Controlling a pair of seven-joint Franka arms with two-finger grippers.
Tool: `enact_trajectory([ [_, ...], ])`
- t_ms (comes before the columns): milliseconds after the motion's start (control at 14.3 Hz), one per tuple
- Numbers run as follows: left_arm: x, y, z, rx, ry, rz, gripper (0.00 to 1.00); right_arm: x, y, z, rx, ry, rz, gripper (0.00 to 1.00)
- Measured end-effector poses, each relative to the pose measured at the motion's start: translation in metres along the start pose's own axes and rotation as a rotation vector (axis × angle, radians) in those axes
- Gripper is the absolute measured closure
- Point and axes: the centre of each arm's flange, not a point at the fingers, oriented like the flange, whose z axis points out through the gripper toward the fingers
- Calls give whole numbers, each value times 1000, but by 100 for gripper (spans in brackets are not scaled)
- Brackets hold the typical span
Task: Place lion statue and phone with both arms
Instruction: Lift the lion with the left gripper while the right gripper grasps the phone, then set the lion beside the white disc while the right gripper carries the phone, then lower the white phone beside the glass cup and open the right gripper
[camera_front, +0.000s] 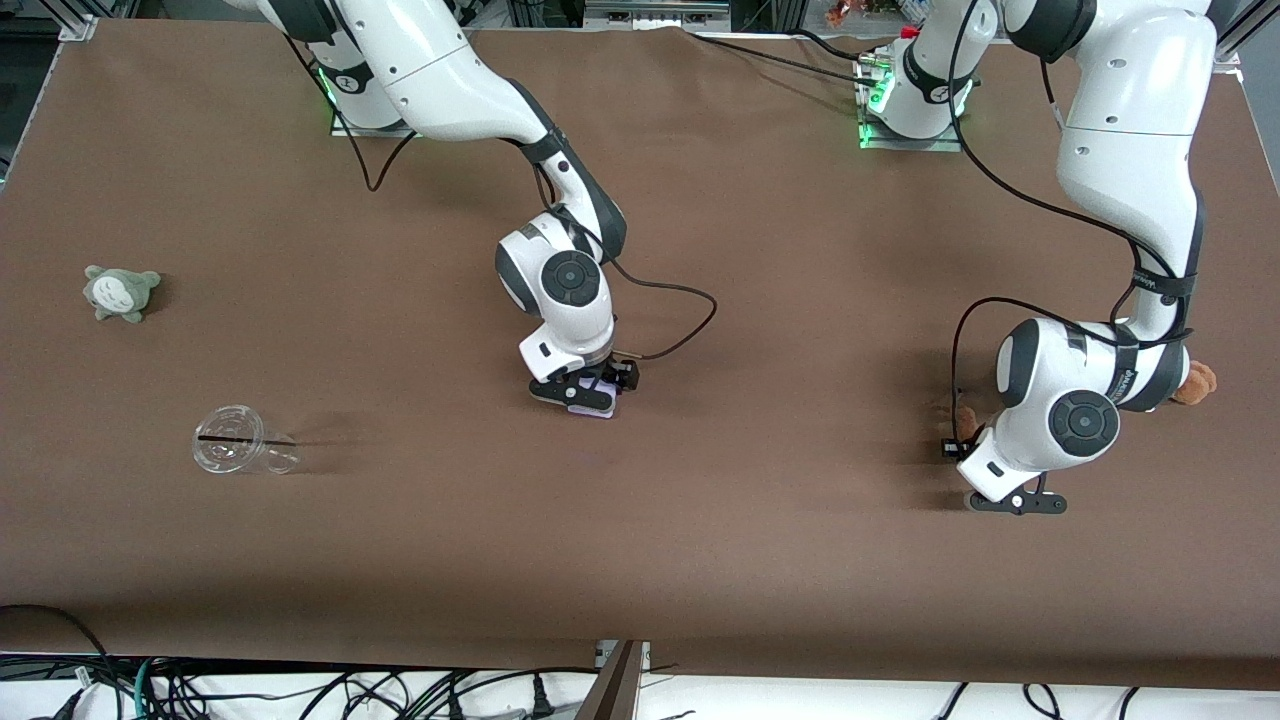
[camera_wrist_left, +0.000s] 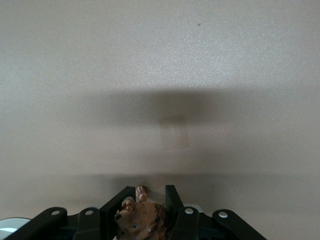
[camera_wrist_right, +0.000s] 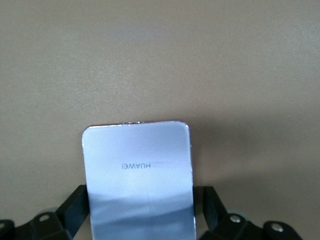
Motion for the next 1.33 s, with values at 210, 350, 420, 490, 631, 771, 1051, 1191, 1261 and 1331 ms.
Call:
enact_trajectory([
  [210,0,0,-1,-1,6,1,60,0,0,1,-16,20,-32,4],
  [350,0,1,-6,-1,6,1,42,3,0,-2,-19,35,-56,16],
  [420,-1,-1,-14,1,-2,-1,33,9,3,-4,-22,44,-70,16],
  [490,-1,-3,-28,5,-15,-3,22,23,9,-8,-24,60,-86,16],
  [631,-6,-10,-70,15,-38,1,14,67,36,-22,-36,77,-126,16],
  [771,-15,-23,-123,22,-40,14,13,120,85,-31,-53,77,-191,16],
  [1051,-41,-49,-206,29,-30,32,0,184,179,-33,-87,49,-244,16],
  [1191,-56,-59,-241,22,-29,22,0,193,211,-26,-105,15,-266,16],
  [1261,-66,-64,-263,-2,-19,6,0,196,223,-22,-112,1,-274,16],
  [1331,-79,-69,-290,-31,-5,-11,0,198,235,-17,-117,-10,-280,16],
])
